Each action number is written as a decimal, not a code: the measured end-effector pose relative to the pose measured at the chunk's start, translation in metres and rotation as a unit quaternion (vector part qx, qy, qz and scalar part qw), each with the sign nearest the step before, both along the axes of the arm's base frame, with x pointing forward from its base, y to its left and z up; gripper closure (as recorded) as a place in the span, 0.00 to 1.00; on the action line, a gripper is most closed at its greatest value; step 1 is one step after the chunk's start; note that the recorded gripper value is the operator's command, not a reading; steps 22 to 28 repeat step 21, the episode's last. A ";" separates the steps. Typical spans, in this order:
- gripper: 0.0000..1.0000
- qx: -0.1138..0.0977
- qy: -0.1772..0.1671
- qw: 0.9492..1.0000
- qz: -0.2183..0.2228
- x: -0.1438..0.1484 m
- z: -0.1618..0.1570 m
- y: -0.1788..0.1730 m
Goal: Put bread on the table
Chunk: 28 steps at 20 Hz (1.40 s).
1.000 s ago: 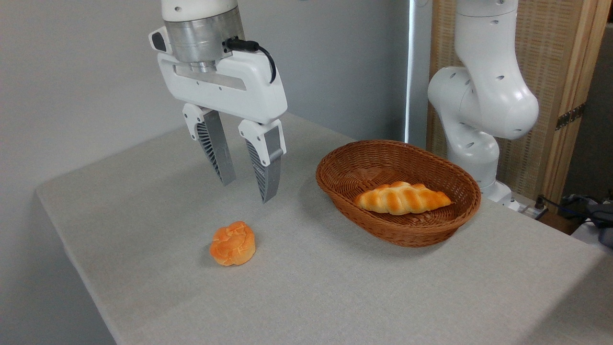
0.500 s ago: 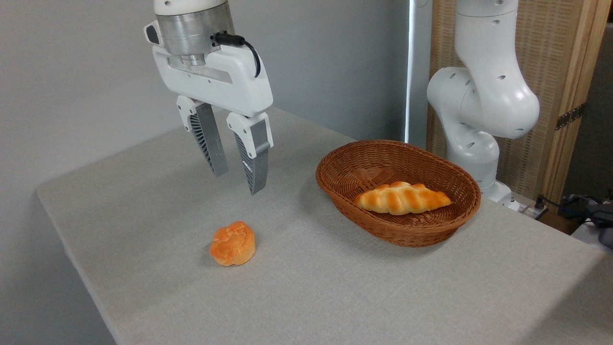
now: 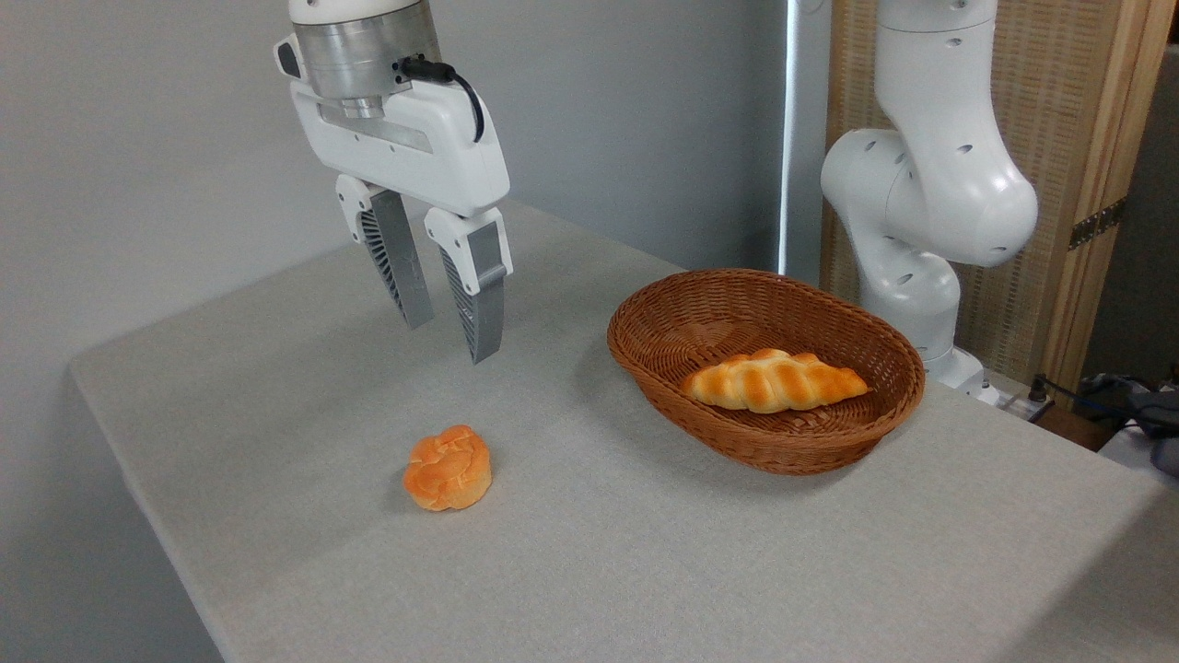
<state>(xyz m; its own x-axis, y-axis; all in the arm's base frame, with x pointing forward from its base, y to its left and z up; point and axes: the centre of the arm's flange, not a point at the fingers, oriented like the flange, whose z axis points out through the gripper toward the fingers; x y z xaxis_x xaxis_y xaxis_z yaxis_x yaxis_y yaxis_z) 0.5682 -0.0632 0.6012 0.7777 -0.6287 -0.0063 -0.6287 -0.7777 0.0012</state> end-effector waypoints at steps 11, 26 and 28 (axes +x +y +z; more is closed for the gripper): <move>0.00 0.000 -0.002 0.999 -0.033 -0.006 0.004 0.008; 0.00 0.000 0.001 0.999 -0.033 -0.010 0.000 0.008; 0.00 0.000 0.001 0.999 -0.033 -0.010 0.000 0.008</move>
